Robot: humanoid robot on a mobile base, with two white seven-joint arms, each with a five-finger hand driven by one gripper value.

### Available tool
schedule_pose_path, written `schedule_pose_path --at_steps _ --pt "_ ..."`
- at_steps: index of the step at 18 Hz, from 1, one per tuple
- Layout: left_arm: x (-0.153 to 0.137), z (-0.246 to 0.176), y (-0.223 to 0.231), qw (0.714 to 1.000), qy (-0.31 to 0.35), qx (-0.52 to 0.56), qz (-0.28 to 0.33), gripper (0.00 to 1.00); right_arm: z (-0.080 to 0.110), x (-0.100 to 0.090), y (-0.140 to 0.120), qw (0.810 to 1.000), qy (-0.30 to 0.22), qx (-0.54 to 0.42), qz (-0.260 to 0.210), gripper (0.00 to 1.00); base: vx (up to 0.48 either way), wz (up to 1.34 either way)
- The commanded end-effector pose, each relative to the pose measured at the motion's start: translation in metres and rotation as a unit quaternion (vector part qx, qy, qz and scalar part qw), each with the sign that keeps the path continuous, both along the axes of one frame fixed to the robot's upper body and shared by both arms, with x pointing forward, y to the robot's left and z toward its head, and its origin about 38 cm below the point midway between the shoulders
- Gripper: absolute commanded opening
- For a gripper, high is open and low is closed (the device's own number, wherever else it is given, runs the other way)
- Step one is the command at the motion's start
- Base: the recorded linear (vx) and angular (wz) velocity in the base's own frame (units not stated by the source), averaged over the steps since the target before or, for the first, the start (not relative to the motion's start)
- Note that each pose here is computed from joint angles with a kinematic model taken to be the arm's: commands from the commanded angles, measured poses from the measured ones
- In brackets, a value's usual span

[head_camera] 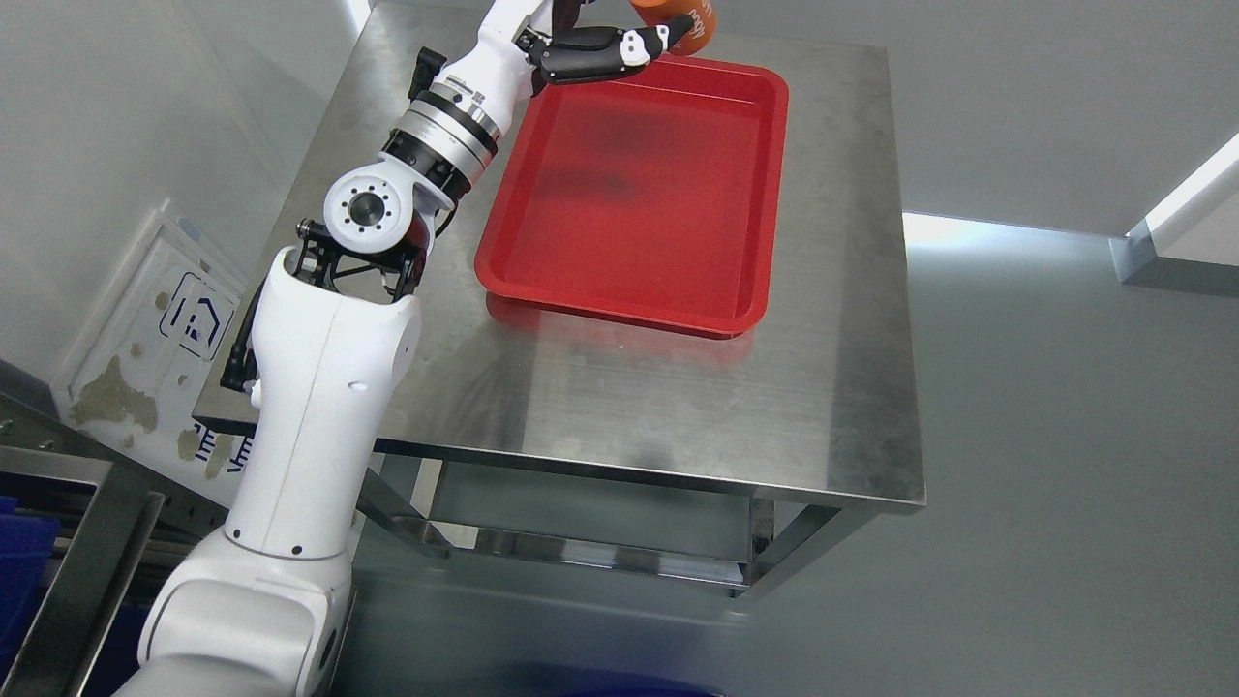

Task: Grab orange capacitor from left shelf to right desk
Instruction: 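Lower the orange bottle onto the red tray with the left hand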

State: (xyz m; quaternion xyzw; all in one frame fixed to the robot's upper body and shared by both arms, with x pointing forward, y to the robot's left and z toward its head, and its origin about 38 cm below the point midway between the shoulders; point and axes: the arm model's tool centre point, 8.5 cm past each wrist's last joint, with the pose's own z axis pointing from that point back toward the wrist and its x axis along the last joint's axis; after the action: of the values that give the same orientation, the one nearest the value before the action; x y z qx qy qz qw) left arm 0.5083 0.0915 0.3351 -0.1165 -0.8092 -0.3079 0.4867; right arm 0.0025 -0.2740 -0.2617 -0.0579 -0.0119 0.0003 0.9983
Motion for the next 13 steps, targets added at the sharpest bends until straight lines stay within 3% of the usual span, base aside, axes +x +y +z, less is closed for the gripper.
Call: schedule_pose_path --at_steps 1,6,13 --pt "0.061 -0.084 0.014 0.982 0.139 0.121 0.046 0.09 0.001 -0.007 -0.011 1.0 0.001 -0.009 -0.004 1.0 0.011 0.0" --pt "0.065 -0.133 0.03 0.971 0.184 0.141 0.061 0.09 0.001 -0.007 -0.011 1.0 0.001 -0.009 -0.004 1.0 -0.003 0.0" --pt "0.063 -0.157 0.045 0.967 0.197 0.142 0.077 0.09 0.001 -0.007 -0.011 1.0 0.001 -0.009 -0.004 1.0 -0.003 0.0"
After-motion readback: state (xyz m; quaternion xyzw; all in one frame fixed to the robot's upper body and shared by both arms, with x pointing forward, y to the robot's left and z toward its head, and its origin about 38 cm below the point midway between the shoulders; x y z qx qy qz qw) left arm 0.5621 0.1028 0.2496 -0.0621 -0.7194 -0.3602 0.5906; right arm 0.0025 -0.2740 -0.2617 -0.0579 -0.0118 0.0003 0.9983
